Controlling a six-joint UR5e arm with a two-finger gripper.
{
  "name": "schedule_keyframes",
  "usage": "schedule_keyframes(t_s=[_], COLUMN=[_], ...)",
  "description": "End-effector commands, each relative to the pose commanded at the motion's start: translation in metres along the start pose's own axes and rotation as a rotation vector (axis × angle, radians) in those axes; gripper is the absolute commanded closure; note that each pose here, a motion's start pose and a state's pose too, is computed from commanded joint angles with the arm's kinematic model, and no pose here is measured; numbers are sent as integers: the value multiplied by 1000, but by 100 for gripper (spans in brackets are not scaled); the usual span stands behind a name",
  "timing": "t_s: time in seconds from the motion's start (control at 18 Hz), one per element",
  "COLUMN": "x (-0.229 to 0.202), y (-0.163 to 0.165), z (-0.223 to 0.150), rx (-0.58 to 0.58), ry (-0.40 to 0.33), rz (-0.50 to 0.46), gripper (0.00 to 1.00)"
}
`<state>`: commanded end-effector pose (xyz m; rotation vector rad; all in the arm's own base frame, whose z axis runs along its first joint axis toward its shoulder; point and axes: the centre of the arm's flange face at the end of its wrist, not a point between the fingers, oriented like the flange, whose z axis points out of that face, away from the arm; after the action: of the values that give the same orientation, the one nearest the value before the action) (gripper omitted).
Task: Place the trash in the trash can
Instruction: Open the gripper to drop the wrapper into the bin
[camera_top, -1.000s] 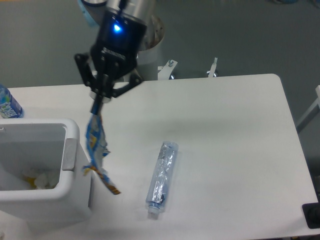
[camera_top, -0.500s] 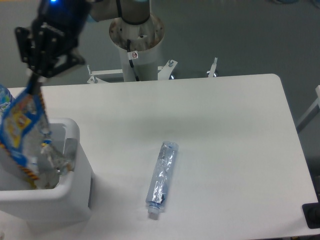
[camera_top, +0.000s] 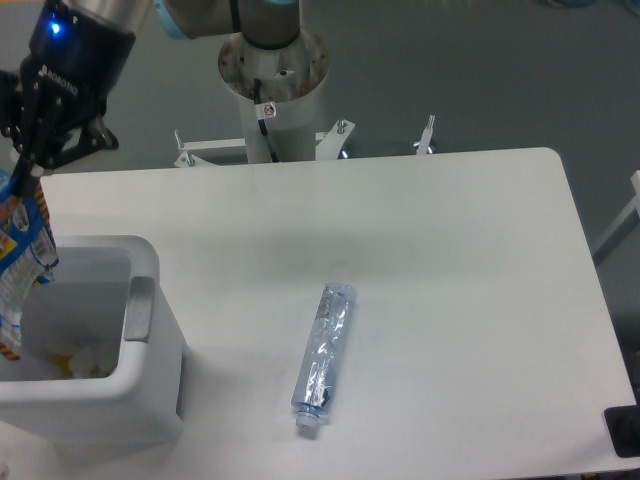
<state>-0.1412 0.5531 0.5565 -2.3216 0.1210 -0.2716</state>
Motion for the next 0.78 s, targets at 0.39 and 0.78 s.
schedule_keyframes(t_s=[0.39, 0.78], x=[-19, -15], y=[24, 26], z=[39, 35], rx=[-62, -58], ry=[31, 28], rz=[8, -1], gripper=[100, 4])
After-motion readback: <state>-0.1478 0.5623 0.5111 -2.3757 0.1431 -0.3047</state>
